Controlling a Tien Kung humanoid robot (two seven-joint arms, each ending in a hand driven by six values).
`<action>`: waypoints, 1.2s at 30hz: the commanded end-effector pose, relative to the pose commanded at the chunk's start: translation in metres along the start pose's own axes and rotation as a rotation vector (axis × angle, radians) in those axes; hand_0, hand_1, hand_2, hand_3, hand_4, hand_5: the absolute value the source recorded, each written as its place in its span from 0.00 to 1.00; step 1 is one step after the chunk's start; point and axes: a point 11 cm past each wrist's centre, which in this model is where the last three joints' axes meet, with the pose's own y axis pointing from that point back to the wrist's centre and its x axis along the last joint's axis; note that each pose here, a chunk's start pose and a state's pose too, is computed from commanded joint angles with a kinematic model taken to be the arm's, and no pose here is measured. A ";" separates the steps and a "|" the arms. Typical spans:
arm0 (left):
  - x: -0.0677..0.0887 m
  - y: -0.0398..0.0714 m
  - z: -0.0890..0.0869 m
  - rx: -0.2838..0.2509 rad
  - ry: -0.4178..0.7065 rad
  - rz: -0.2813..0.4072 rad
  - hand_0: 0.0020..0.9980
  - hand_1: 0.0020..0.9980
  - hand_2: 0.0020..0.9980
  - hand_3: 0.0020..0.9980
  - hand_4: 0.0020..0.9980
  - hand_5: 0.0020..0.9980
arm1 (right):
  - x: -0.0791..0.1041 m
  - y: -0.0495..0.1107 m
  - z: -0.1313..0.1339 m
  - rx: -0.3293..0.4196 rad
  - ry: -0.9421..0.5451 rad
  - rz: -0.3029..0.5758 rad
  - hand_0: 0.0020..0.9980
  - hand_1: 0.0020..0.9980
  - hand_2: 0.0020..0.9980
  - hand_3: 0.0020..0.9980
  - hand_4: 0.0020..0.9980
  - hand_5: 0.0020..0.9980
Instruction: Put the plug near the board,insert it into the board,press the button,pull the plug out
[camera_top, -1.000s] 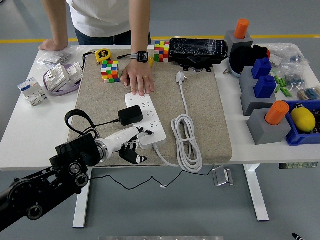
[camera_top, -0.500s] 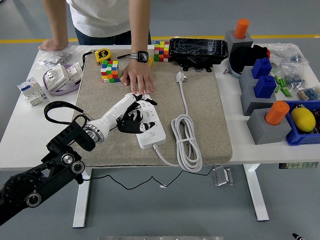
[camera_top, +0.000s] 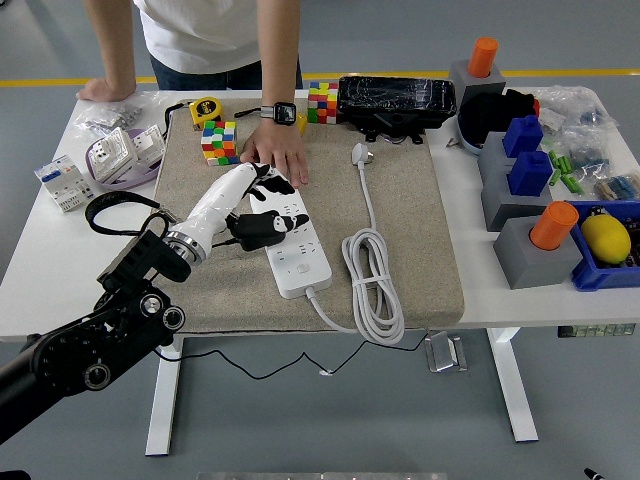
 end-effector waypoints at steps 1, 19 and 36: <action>0.000 -0.002 -0.003 0.016 -0.021 -0.007 0.72 0.73 0.71 0.68 0.97 0.41 | 0.000 0.000 0.000 0.001 -0.001 0.000 0.59 0.63 0.62 0.55 0.94 0.47; -0.013 -0.010 -0.030 0.129 -0.201 -0.074 0.55 0.59 0.60 0.66 1.00 0.36 | 0.001 0.000 -0.001 0.002 -0.002 0.002 0.60 0.63 0.62 0.55 0.94 0.47; -0.017 -0.018 -0.032 0.110 -0.266 -0.035 0.34 0.41 0.47 0.54 0.79 0.09 | 0.002 0.000 -0.001 0.002 -0.001 0.003 0.59 0.63 0.62 0.55 0.94 0.47</action>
